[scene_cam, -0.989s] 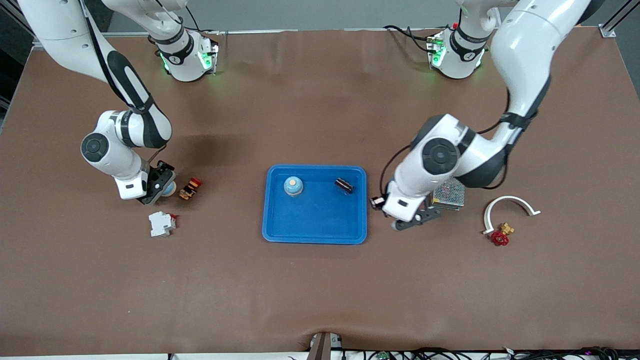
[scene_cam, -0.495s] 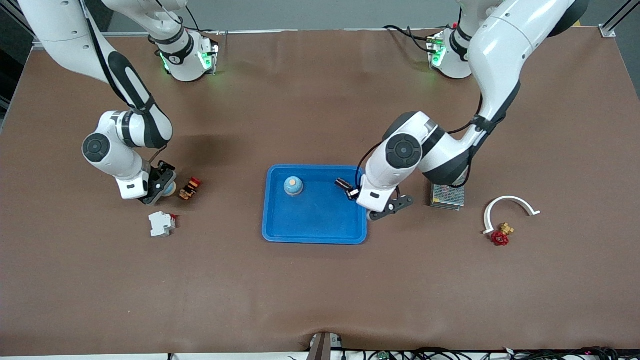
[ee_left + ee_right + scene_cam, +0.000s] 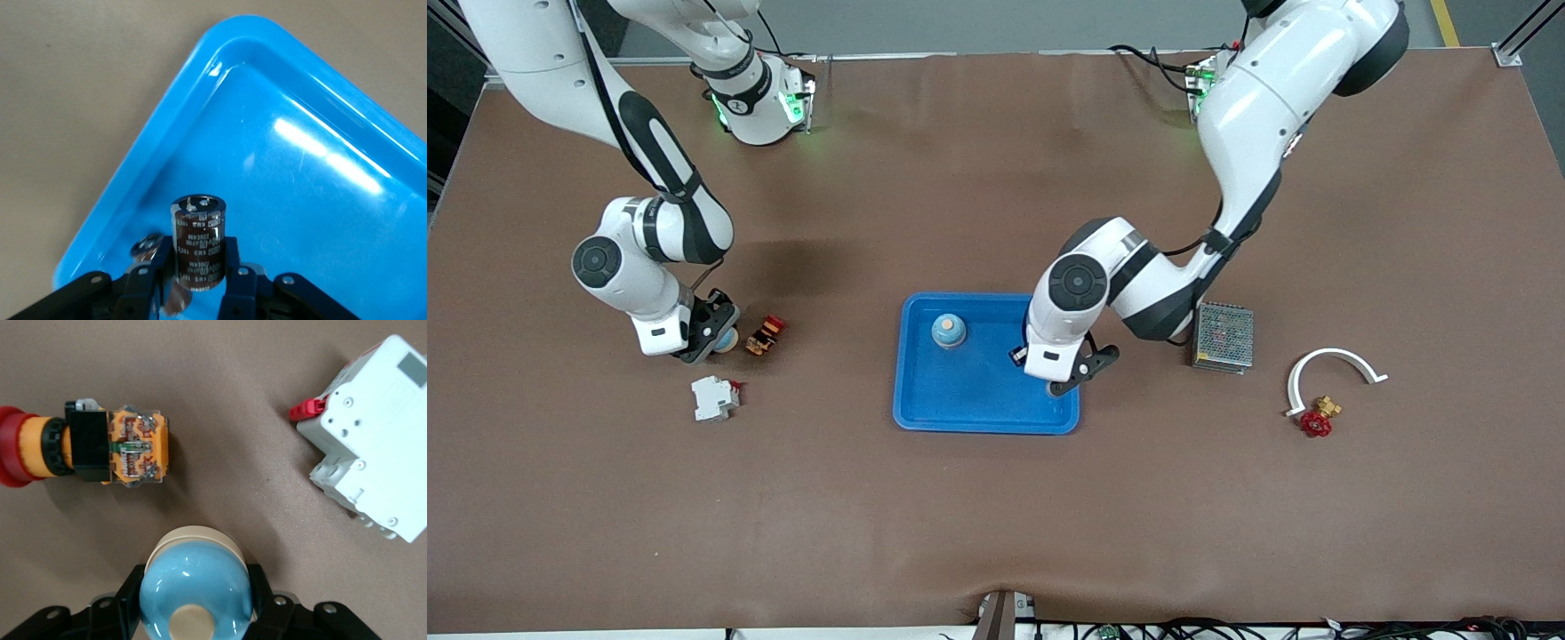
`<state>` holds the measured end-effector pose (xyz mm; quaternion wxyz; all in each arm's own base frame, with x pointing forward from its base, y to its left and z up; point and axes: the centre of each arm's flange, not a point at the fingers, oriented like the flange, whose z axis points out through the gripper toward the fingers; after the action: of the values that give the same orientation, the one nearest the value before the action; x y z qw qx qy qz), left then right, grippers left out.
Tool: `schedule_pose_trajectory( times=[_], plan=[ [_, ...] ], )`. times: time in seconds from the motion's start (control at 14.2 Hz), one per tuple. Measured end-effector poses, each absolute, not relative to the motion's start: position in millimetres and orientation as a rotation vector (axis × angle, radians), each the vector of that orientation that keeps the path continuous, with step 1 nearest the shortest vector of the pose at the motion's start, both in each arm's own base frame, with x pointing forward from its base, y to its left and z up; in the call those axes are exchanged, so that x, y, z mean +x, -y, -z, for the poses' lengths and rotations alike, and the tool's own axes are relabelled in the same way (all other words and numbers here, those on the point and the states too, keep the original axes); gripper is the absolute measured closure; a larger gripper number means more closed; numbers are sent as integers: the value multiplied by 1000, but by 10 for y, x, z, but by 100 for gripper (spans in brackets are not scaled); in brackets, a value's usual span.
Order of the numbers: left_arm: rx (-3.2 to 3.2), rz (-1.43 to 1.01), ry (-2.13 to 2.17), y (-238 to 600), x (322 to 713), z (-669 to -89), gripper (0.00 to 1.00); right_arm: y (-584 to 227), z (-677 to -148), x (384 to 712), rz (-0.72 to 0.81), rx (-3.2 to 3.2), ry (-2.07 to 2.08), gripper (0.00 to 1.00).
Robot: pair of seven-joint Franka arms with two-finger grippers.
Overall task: Place electrolytic capacitor and blue bell in tray
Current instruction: 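Carry the second capacitor into the tray with the left gripper and release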
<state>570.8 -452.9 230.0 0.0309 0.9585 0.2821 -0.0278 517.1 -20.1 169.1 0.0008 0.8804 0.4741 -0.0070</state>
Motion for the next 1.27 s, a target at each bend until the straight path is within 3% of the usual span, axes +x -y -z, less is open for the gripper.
schedule_pose_trajectory(
  times=[0.57,0.64,1.06,1.27],
  plan=[
    [2824,-23,-1032,4328,6035,-1875,66,194,-1749,5242,42,2771,-1495,35],
    [2815,-24,-1054,4322,6045,-1877,61,193,-1786,5277,65,2779,-1499,35],
    [2810,-55,-1053,4329,6157,-2181,4,31,-2446,5678,203,2821,-1533,35],
    [2884,-83,-977,4032,6348,-2564,0,-198,-3020,5973,226,2863,-1450,35]
  ],
)
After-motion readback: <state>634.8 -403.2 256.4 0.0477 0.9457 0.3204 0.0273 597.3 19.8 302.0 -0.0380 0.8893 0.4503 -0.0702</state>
